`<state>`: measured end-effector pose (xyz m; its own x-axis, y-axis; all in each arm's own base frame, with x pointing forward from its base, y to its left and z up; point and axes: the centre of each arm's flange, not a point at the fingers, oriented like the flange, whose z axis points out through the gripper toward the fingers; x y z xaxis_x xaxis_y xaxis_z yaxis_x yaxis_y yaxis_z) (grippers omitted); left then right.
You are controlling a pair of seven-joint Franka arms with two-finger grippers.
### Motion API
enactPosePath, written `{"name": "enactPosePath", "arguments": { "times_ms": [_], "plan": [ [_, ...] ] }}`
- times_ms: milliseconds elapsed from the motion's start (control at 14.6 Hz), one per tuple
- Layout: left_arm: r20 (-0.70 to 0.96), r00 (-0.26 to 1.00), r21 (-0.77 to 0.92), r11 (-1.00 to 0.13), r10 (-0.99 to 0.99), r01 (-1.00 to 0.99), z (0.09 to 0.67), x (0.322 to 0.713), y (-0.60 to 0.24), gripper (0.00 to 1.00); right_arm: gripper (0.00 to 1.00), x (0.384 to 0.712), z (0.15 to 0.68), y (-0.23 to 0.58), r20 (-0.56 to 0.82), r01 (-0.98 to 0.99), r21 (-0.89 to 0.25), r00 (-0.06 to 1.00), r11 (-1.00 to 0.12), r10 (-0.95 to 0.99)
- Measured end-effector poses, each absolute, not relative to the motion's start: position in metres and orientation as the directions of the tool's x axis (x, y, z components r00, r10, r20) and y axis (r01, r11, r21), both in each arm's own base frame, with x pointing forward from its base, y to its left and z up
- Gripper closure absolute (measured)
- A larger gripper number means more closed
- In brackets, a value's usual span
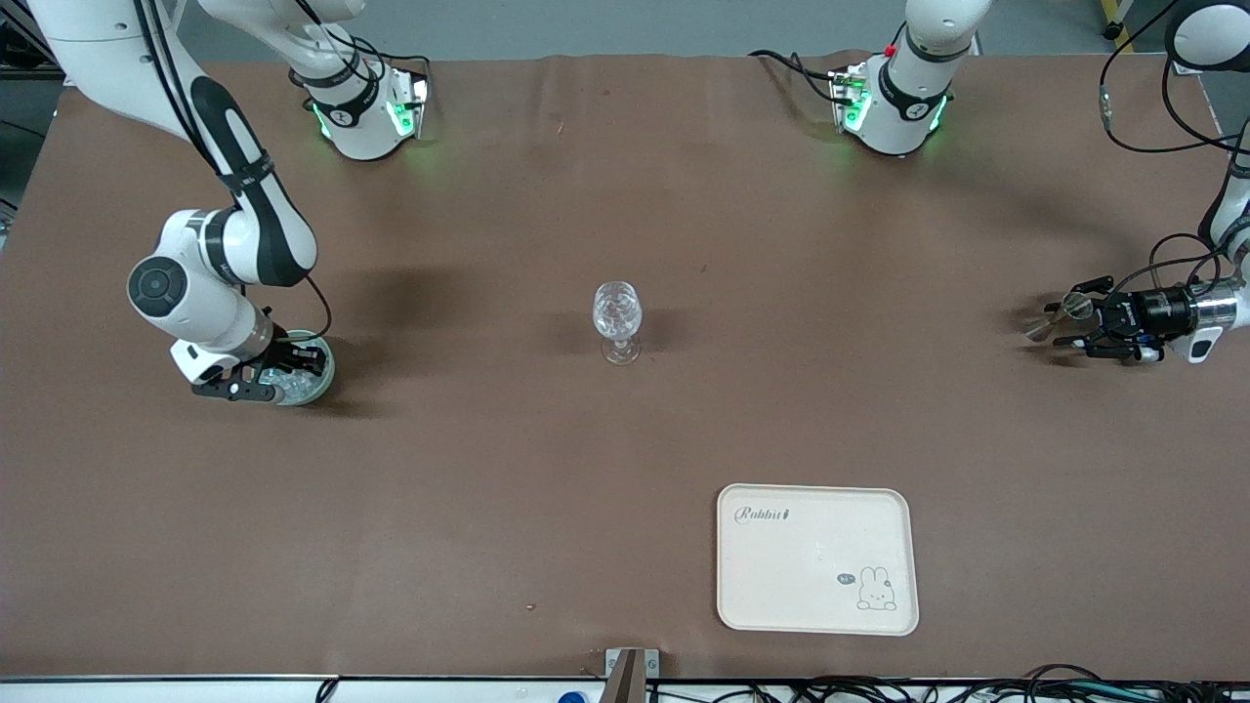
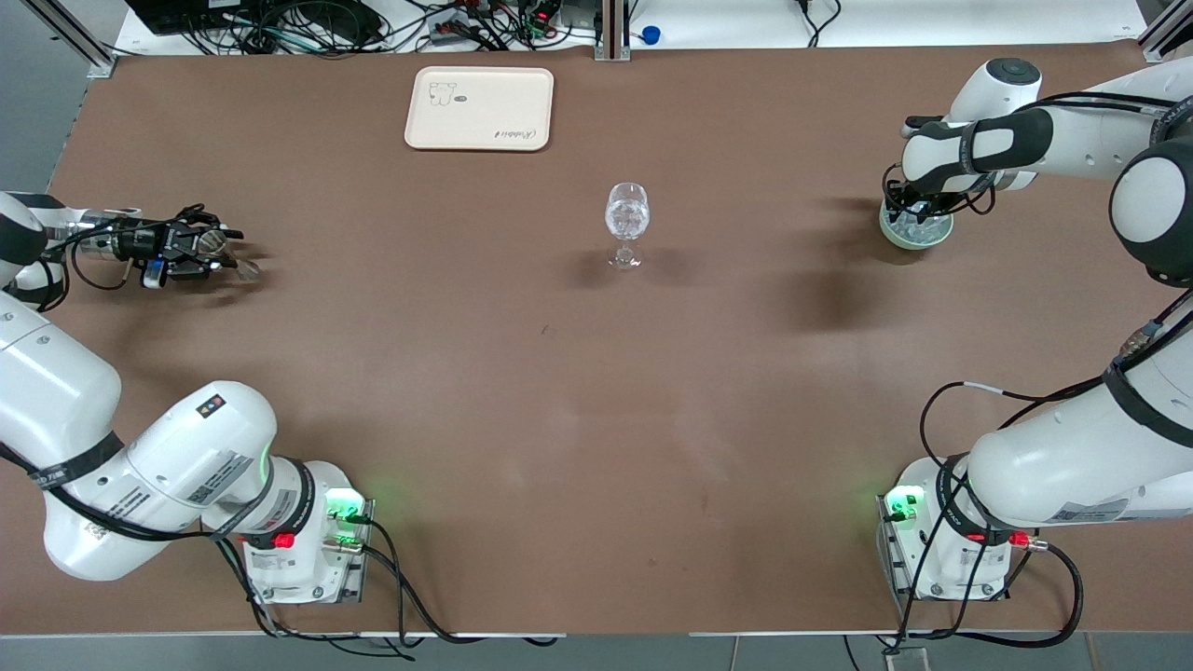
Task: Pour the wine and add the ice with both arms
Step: 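Grasp an ice cube with the right gripper while the left gripper lifts the jigger, then lift the ice cube out of the bowl with the right gripper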
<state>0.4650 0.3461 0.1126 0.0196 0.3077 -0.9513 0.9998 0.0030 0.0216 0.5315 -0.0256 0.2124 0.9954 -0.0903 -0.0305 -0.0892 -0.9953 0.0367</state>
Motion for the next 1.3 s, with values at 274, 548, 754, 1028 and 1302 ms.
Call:
{"name": "enactPosePath", "arguments": {
  "times_ms": [274,548,754,1028,1302],
  "plan": [
    [-0.953,0.015,0.02,0.013,0.302,1.0,0.108,0.465,0.345,0.59,0.64,0.532,0.214,-0.024,-0.028,-0.091,0.036,0.995,-0.995,-0.092],
    [-0.952,0.012,0.019,0.019,0.307,1.0,0.106,0.465,0.346,0.68,0.73,0.534,0.216,-0.024,-0.055,-0.092,0.038,0.994,-0.995,-0.094],
    [-0.951,0.012,0.019,0.02,0.309,1.0,0.105,0.464,0.347,0.65,0.73,0.539,0.222,-0.023,-0.087,-0.091,0.04,0.992,-0.995,-0.094],
    [-0.951,0.01,0.018,0.022,0.309,1.0,0.105,0.463,0.348,0.6,0.73,0.556,0.244,-0.023,-0.119,-0.09,0.043,0.988,-0.995,-0.094],
    [-0.952,0.005,0.013,0.024,0.306,1.0,0.104,0.461,0.347,0.61,0.73,0.575,0.298,-0.024,-0.095,-0.097,0.041,0.99,-0.994,-0.101]
  ]
}}
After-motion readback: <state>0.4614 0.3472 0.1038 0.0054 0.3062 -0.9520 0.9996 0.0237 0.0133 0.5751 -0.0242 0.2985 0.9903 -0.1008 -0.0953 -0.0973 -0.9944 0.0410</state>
